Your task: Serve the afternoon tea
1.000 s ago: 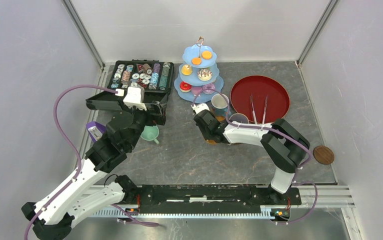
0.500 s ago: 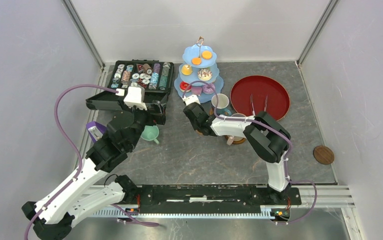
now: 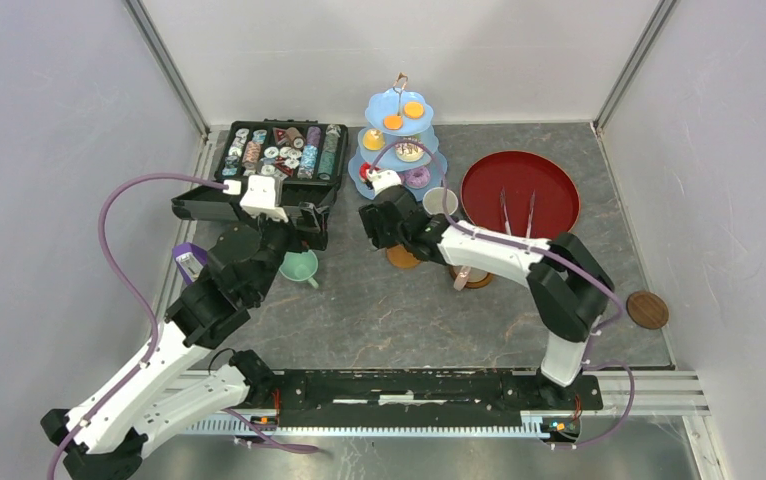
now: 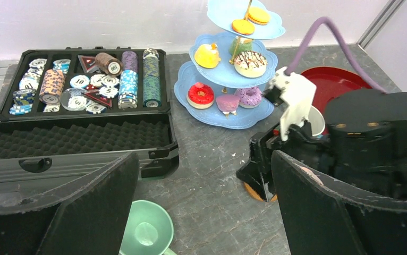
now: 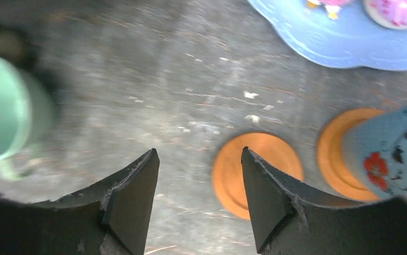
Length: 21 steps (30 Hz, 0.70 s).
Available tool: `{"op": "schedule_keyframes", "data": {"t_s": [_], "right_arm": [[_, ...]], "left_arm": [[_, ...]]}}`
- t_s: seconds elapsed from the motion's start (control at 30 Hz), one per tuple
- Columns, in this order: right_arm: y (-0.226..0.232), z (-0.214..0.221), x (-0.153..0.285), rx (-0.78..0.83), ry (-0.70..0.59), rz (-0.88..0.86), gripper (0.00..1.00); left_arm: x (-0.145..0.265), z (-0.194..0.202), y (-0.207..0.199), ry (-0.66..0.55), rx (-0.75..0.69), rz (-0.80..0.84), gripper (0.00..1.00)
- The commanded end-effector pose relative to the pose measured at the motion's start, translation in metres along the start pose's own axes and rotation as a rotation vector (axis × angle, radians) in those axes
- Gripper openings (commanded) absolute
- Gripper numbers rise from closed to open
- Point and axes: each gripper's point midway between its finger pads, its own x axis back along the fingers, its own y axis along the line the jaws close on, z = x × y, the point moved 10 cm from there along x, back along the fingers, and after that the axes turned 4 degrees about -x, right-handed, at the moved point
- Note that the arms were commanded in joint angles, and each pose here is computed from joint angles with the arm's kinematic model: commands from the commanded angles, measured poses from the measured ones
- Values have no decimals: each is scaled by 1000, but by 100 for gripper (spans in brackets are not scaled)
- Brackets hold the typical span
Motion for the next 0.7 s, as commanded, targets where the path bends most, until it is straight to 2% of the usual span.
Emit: {"op": "schedule_keyframes", "data": {"t_s": [0.0, 0.2, 0.27, 0.57, 0.67], "right_arm": [[37, -10, 29, -150, -52, -325, 67], [75, 0, 34, -415, -133, -562, 74], [88, 8, 30, -453, -105, -580, 76], [127, 34, 14, -194, -77, -635, 71], [132, 42, 5, -102, -76, -587, 70]], "left_arm": [[2, -9, 2, -50, 16, -5, 100], [4, -10, 3, -57, 22, -4, 100], [5, -11, 3, -62, 25, -4, 100], [5, -9, 6, -64, 14, -25, 100], [4, -7, 6, -58, 9, -32, 100]]}}
